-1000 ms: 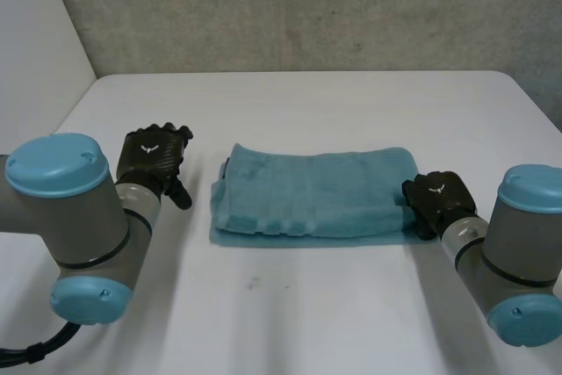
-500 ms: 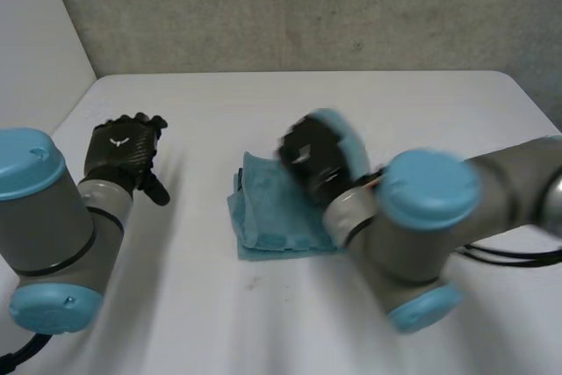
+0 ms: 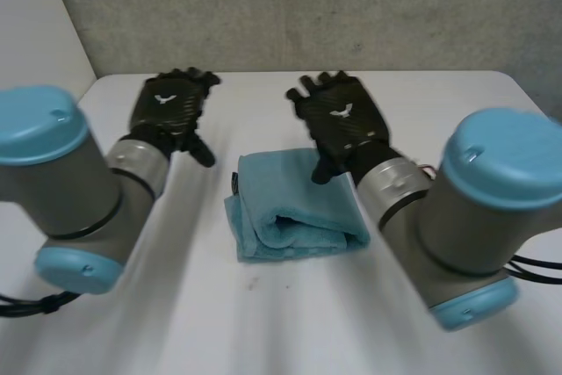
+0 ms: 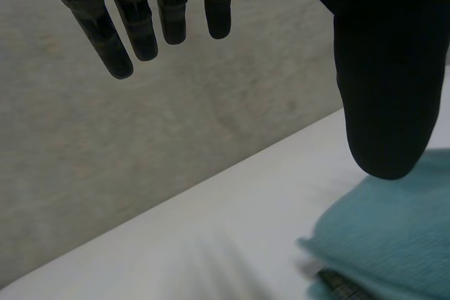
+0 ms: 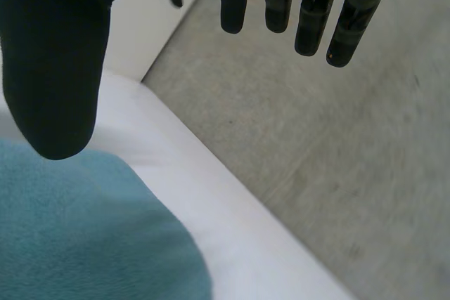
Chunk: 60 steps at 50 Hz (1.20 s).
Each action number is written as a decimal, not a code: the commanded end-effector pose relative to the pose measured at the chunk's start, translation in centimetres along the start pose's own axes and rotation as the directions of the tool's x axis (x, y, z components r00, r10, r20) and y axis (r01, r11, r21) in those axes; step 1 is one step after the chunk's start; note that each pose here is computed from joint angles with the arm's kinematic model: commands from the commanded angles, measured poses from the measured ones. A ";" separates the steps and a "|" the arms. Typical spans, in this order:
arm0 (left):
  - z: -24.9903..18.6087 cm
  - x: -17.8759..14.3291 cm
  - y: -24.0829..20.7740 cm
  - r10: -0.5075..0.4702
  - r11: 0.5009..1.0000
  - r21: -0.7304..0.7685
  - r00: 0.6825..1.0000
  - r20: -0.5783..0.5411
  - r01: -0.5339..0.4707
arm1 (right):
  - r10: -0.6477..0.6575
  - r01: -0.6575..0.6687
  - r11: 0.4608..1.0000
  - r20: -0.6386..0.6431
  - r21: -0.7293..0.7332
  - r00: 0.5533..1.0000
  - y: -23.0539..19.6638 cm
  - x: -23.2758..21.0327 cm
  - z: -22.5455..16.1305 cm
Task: Fold the laundry
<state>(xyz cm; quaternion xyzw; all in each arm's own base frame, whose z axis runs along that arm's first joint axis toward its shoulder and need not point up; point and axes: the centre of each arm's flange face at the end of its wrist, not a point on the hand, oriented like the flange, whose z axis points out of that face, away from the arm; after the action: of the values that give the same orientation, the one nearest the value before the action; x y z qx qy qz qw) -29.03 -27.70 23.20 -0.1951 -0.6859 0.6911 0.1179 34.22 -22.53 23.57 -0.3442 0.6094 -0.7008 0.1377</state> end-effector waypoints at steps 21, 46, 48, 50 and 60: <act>0.9 3.0 8.6 -0.094 0.908 -0.415 0.994 -0.049 0.065 | 0.398 -0.335 0.788 0.012 -0.516 0.917 11.6 3.0 3.2; -2.5 -5.1 -10.5 -0.023 1.000 0.012 0.995 0.097 0.022 | 0.232 -0.247 0.969 -0.343 0.000 0.910 -6.6 16.1 -1.2; -3.1 -5.6 -11.2 -0.023 1.000 0.013 0.995 0.101 0.022 | 0.224 -0.241 0.971 -0.391 0.007 0.893 -7.0 17.1 -2.0; -3.8 -5.9 -11.6 -0.028 1.000 0.005 0.996 0.089 0.028 | 0.223 -0.244 0.970 -0.401 -0.001 0.889 -7.0 17.2 -2.4; -4.3 -5.9 -11.3 -0.139 0.990 -0.002 0.987 0.076 0.139 | 0.188 -0.223 0.974 -0.394 -0.046 0.900 -6.2 16.8 -2.9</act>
<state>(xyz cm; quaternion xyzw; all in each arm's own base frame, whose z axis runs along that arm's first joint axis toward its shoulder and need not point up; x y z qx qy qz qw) -23.06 -26.13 35.72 -0.1416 -0.6932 0.6978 0.1113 21.38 -29.36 35.29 -0.1247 0.6837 -0.7149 0.0773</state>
